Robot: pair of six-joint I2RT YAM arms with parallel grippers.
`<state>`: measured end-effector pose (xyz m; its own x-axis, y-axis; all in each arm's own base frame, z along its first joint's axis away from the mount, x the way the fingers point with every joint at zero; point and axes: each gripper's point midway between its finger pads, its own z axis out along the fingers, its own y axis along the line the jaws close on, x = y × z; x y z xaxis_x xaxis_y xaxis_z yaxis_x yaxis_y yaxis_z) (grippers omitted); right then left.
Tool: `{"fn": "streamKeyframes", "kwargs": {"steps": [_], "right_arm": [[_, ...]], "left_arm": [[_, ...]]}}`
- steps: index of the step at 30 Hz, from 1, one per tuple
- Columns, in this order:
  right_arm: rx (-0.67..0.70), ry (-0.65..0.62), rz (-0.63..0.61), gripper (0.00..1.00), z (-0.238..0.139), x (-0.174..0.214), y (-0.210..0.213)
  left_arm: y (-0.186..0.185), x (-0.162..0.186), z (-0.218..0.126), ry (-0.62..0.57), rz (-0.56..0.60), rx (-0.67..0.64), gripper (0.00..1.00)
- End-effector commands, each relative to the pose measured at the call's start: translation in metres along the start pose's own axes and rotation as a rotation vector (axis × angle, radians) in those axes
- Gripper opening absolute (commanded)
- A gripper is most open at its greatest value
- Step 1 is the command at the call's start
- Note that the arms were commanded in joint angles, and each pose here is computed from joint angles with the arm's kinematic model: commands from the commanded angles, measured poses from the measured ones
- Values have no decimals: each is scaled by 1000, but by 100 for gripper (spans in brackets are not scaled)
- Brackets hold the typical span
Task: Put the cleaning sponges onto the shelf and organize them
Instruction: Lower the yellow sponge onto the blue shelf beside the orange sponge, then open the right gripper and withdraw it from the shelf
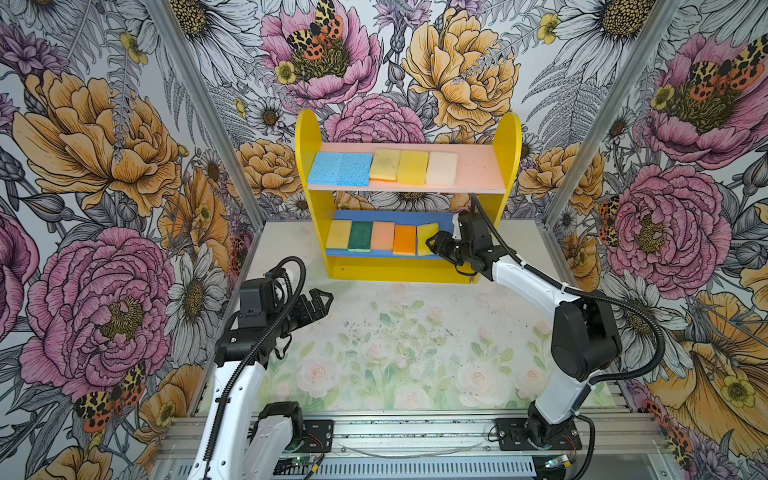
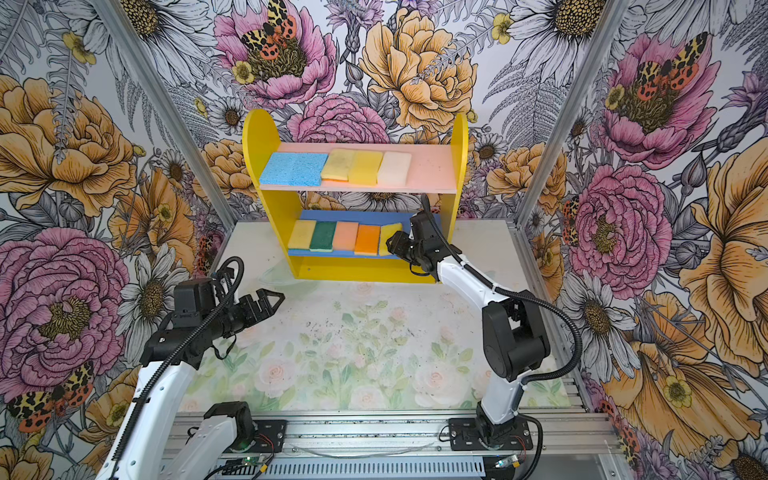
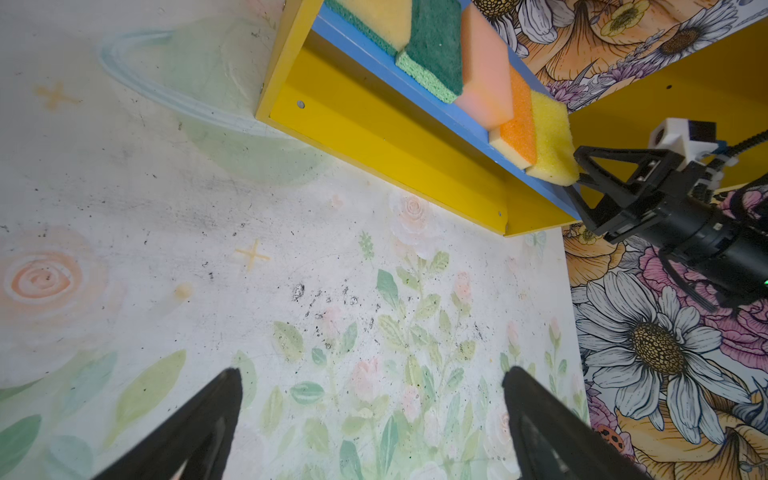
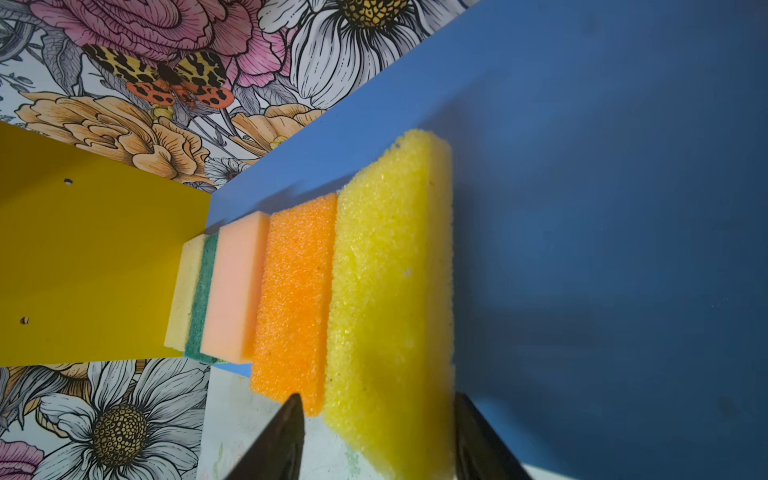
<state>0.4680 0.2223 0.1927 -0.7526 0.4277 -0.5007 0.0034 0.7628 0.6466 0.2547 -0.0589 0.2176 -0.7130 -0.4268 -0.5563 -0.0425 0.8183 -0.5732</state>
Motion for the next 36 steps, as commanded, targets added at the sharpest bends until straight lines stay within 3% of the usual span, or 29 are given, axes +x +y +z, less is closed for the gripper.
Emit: {"fn": "streamKeyframes", "kwargs": {"steps": [1, 36], "right_arm": [[35, -2, 14, 60, 1, -4, -7], [-11, 56, -9, 70, 12, 4, 11]], "left_arm": [[-4, 0, 2, -4, 28, 27, 99], [-6, 0, 1, -8, 33, 31, 99]]}}
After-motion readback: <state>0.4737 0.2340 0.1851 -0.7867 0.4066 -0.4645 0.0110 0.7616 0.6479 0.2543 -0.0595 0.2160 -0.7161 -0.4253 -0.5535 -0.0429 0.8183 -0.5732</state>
